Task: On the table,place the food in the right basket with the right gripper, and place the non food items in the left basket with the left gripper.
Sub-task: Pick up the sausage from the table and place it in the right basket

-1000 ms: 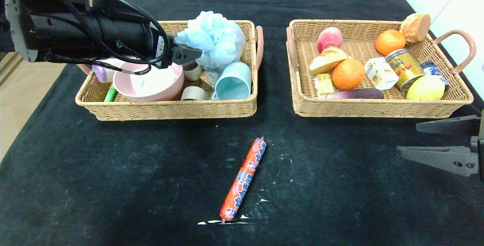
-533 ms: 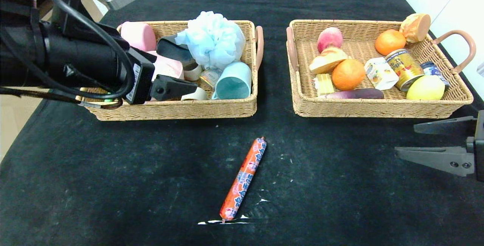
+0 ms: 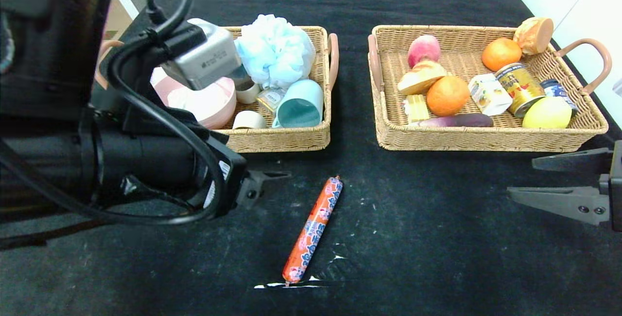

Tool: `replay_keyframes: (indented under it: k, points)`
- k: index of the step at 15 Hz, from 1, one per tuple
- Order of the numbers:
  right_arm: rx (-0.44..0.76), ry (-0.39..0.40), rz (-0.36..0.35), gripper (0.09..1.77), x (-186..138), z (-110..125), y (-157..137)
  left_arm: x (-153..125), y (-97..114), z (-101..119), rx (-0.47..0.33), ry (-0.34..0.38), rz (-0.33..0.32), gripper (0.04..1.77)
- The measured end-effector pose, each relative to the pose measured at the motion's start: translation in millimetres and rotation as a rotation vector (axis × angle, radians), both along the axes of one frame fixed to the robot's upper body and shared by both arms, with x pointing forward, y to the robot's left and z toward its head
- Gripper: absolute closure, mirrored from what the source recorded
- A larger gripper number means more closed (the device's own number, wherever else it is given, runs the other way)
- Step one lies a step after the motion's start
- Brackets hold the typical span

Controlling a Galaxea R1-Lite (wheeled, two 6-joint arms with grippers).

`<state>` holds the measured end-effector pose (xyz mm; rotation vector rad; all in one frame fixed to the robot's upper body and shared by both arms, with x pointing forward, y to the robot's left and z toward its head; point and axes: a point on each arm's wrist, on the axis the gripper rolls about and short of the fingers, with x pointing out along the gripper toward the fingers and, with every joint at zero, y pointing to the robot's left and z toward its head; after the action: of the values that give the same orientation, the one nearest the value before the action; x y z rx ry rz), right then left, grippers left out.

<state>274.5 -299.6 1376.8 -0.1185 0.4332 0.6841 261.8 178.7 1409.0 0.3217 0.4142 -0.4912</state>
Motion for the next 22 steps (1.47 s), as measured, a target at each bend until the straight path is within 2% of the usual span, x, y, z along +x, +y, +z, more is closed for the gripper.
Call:
replay_keyframes:
  k: [3, 7, 15, 19, 22]
  points:
    - [0.000, 0.000, 0.000, 0.16, 0, 0, 0, -2, -17, -19, 0.003, 0.066, 0.013, 0.10]
    - [0.000, 0.000, -0.002, 0.16, 1, 0, 0, -5, -37, -42, 0.012, 0.139, -0.010, 0.10]
    - [-0.001, 0.004, -0.003, 0.16, 2, -1, 0, 11, -65, -89, 0.005, 0.130, 0.011, 0.09]
    - [-0.002, 0.003, -0.007, 0.16, 3, 0, -1, 26, -79, -105, 0.019, 0.084, 0.077, 0.09]
    - [0.000, 0.003, -0.009, 0.16, 3, 0, -1, 32, -87, -116, 0.026, 0.072, 0.089, 0.09]
